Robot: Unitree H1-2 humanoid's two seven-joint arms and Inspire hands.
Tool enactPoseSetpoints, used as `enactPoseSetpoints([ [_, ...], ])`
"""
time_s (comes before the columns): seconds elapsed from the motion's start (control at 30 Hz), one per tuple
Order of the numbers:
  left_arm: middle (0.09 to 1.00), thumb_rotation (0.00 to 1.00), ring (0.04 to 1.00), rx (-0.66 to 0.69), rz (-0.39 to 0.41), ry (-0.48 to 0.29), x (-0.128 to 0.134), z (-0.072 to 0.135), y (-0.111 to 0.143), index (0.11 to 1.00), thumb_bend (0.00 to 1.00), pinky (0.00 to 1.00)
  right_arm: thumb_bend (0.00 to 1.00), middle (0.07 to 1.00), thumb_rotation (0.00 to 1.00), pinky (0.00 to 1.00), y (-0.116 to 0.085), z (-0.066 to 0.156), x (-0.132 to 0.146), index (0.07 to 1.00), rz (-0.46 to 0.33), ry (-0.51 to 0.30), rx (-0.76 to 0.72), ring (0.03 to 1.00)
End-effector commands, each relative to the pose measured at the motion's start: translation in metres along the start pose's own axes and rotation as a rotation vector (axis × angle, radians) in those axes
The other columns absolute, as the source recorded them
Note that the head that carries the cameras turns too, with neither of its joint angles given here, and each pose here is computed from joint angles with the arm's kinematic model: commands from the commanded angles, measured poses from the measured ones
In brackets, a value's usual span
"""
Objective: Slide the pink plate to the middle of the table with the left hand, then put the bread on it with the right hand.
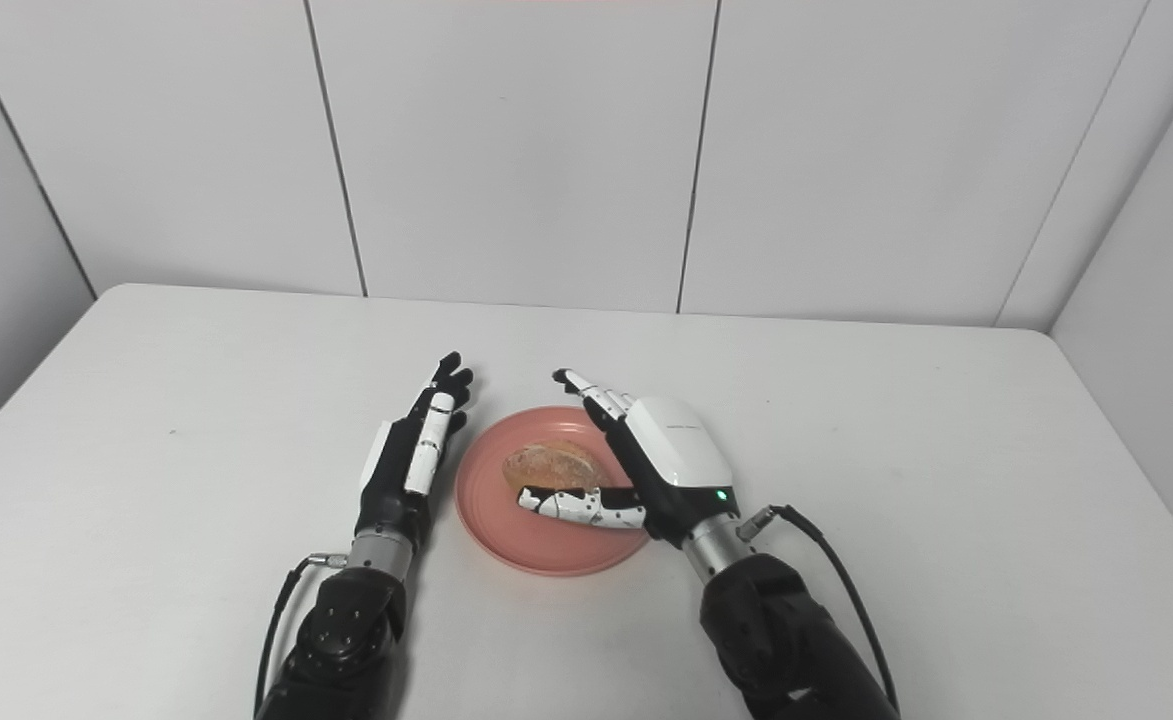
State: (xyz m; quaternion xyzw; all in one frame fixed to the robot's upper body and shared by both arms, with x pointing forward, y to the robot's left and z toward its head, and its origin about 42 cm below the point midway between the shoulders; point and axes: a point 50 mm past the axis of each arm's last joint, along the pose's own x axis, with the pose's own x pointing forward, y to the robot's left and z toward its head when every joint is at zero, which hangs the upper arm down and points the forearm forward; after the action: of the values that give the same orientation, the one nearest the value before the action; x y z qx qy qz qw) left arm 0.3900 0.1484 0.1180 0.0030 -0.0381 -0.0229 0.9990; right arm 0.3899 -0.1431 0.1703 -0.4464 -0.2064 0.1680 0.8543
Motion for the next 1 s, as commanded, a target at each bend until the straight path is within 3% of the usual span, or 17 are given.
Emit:
enactPoseSetpoints([
  [0.0, 0.939, 1.0, 0.956, 0.005, 0.002, -0.06, 0.008, 0.013, 0.002, 0.926, 0.53, 0.95, 0.74, 0.884, 0.87, 0.77, -0.019, 0.011, 0.006, 0.911, -0.068, -0.075, 0.002, 0.844],
  [0.23, 0.946, 1.0, 0.957, -0.011, -0.027, -0.055, 0.007, 0.013, 0.004, 0.936, 0.54, 0.95, 0.72, 0.944, 0.99, 0.84, -0.023, 0.002, -0.008, 0.953, -0.114, -0.046, 0.174, 0.915],
  [0.43, 0.944, 1.0, 0.955, -0.003, -0.042, -0.059, 0.005, 0.013, 0.006, 0.936, 0.53, 0.95, 0.62, 0.999, 1.0, 0.97, -0.02, -0.008, -0.012, 1.0, -0.172, -0.009, 0.423, 0.996],
  [0.97, 0.921, 1.0, 0.937, -0.007, -0.013, -0.069, 0.002, 0.016, 0.02, 0.904, 0.5, 0.94, 0.71, 1.0, 1.0, 1.0, -0.005, -0.026, -0.008, 1.0, -0.304, 0.161, 0.792, 1.0],
])
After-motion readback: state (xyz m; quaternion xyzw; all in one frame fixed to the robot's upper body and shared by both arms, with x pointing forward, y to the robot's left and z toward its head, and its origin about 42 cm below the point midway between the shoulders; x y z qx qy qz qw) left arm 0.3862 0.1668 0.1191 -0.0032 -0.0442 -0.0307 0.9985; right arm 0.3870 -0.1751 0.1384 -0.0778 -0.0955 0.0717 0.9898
